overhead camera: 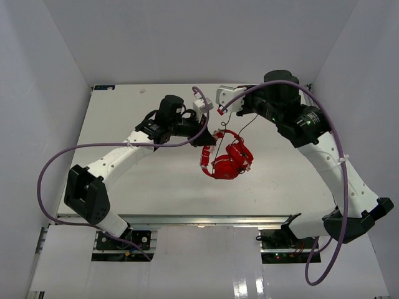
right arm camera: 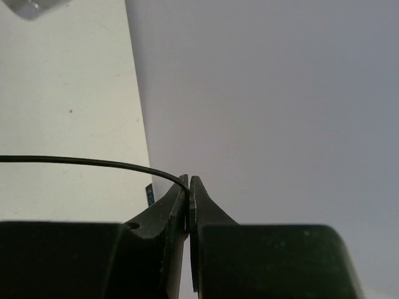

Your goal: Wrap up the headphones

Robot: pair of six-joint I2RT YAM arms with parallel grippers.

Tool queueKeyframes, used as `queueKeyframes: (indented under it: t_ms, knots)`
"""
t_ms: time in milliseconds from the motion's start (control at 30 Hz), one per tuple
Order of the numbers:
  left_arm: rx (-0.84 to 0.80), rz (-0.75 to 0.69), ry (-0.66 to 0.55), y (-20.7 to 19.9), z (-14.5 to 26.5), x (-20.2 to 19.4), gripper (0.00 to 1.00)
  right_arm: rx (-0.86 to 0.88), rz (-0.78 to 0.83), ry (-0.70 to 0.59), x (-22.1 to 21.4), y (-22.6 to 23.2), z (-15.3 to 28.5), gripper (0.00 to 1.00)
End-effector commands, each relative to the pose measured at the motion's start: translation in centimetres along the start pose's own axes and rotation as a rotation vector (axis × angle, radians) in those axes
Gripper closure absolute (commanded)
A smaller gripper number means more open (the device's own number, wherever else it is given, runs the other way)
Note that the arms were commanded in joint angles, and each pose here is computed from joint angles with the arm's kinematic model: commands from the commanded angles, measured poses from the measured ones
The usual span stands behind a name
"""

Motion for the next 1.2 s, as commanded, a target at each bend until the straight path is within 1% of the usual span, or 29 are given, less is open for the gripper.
queueKeyframes:
  t_ms: [0,33,100,200,333,500,567,667,800,867,967,1067,1167]
  knots:
    - [-0.027,-0.047,-0.047,-1.8,2.2,1.0,1.00,0.071,-0.136,0.009,-0.7,0.6,2.0,0.92]
    - [-0.027,-0.053,-0.054,-2.0,2.5,1.1,1.00,0.108,-0.154,0.010,-0.7,1.4,2.1,0.92]
    - [-0.010,-0.059,-0.070,-2.2,3.0,1.5,1.00,0.150,-0.227,-0.030,-0.4,2.5,2.6,0.92]
    - [0.046,-0.061,-0.092,-2.0,3.8,2.2,1.00,0.179,-0.307,-0.084,0.1,3.4,3.2,0.92]
    - [0.105,-0.064,-0.095,-1.4,4.6,2.5,1.00,0.181,-0.370,-0.065,-1.7,3.4,3.0,0.92]
    - [0.134,-0.105,-0.116,-2.1,6.1,3.1,1.00,0.216,-0.405,-0.027,-3.0,5.0,2.1,0.92]
    - [0.146,-0.117,-0.124,-2.5,6.8,3.2,1.00,0.221,-0.445,-0.009,-3.7,5.5,1.9,0.92]
    - [0.098,-0.165,-0.136,-3.8,7.7,3.3,1.00,0.252,-0.524,-0.005,-4.6,6.6,1.2,0.92]
    - [-0.024,-0.170,-0.124,-5.6,7.8,3.0,1.00,0.316,-0.620,-0.022,-4.7,8.6,0.0,0.92]
    - [-0.055,-0.180,-0.125,-6.0,7.9,3.0,1.00,0.338,-0.656,-0.032,-4.9,9.2,-0.5,0.92]
    - [-0.106,-0.160,-0.141,-7.0,8.0,3.2,1.00,0.387,-0.751,-0.067,-5.3,10.2,-1.6,0.90]
    - [-0.108,-0.154,-0.159,-7.4,8.2,3.8,1.00,0.432,-0.832,-0.126,-5.5,10.9,-2.2,0.89]
    - [-0.057,-0.153,-0.187,-7.2,8.5,4.6,1.00,0.463,-0.916,-0.194,-5.7,11.3,-2.5,0.87]
Point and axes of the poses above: each gripper's point midway between its finger pads, its own z axis back along the fingers, its own y axis along the line the jaws close on, x = y × z, the point moved 5 cm from there along z, back along the fingers, and after that the axes turned 10 degrees about z, right-handed, at the moved point
